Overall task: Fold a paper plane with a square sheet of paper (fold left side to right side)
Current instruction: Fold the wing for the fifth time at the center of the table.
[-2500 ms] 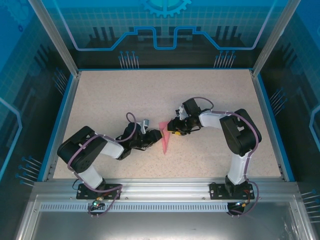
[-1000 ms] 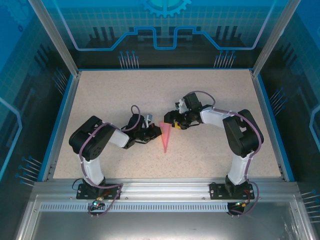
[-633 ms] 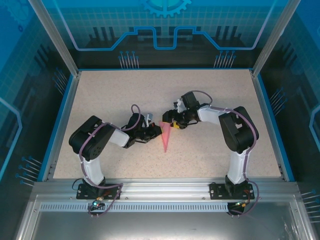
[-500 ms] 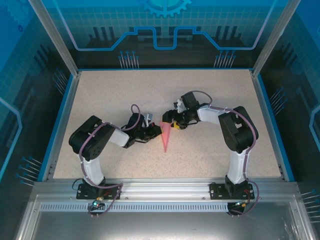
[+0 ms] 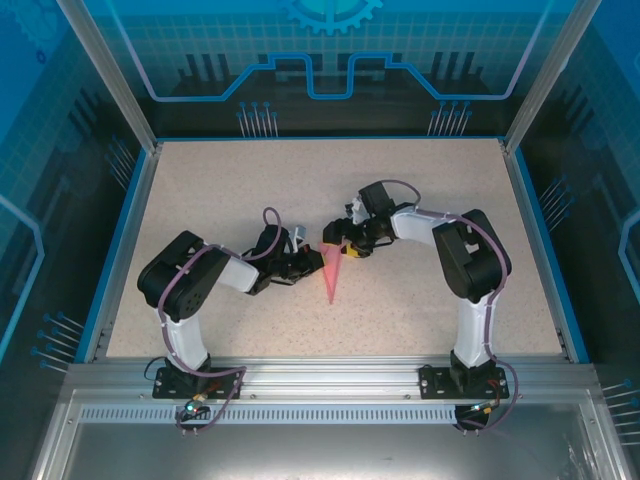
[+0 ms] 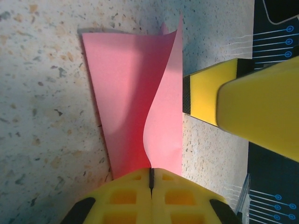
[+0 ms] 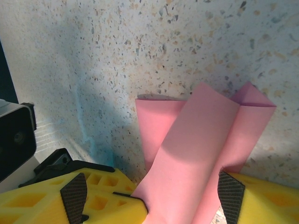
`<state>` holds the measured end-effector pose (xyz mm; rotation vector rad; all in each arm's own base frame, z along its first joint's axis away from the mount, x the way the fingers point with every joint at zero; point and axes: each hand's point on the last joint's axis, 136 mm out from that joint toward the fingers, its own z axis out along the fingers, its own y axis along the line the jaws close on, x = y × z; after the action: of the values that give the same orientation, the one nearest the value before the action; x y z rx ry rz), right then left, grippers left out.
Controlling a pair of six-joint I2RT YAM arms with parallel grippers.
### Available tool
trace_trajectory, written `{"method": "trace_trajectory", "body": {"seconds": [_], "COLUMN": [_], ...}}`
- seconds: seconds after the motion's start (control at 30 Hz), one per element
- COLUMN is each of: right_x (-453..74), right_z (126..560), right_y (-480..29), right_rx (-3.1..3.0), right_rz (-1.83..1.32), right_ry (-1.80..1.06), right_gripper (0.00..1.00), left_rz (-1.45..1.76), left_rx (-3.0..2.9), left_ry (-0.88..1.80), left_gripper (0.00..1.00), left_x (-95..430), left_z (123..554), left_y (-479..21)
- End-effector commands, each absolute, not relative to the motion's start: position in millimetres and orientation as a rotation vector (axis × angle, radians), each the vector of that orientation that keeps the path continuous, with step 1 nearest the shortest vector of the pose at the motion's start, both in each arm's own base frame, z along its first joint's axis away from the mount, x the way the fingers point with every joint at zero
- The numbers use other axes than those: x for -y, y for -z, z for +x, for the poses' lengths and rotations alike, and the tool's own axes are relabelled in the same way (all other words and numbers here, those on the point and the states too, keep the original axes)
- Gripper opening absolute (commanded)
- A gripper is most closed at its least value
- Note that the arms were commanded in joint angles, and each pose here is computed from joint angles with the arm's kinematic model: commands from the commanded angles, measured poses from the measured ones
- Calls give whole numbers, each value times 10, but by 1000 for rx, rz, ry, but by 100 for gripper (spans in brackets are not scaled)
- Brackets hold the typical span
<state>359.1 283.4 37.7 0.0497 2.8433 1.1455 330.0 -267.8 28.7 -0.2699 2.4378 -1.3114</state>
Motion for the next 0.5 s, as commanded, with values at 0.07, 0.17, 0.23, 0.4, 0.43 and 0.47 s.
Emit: {"method": "trace_trajectory", "body": {"seconds": [0.07, 0.17, 0.23, 0.4, 0.43, 0.47], "right_x": [-2767, -2742, -2735, -2735, -2750, -2763], "right_z": [3440, 3408, 3388, 3363, 3364, 3374], "right_y": [-123, -68, -43, -21, -33, -51], "right_rx": [-2987, -3017, -3029, -3040, -3034, -3023], "right_rz": [35, 33, 30, 20, 11, 5], "right_ry": [-1002, -968, -954, -940, -947, -957], "right_gripper": [78, 78, 78, 78, 78, 78], "left_rz": [-210, -212, -221, -248, -251, -258], "left_rx": [-2446, -2455, -2462, -2479, -2485, -2494], "left_ry": [1297, 1285, 1277, 1266, 1264, 1261], "left_gripper": [0, 0, 0, 0, 0, 0], "left_x": [2692, 2685, 2671, 2640, 2641, 2638], "left_z": [3349, 3363, 3364, 3379, 3372, 3375], "left_y": [-319, -298, -273, -223, -209, -193]}}
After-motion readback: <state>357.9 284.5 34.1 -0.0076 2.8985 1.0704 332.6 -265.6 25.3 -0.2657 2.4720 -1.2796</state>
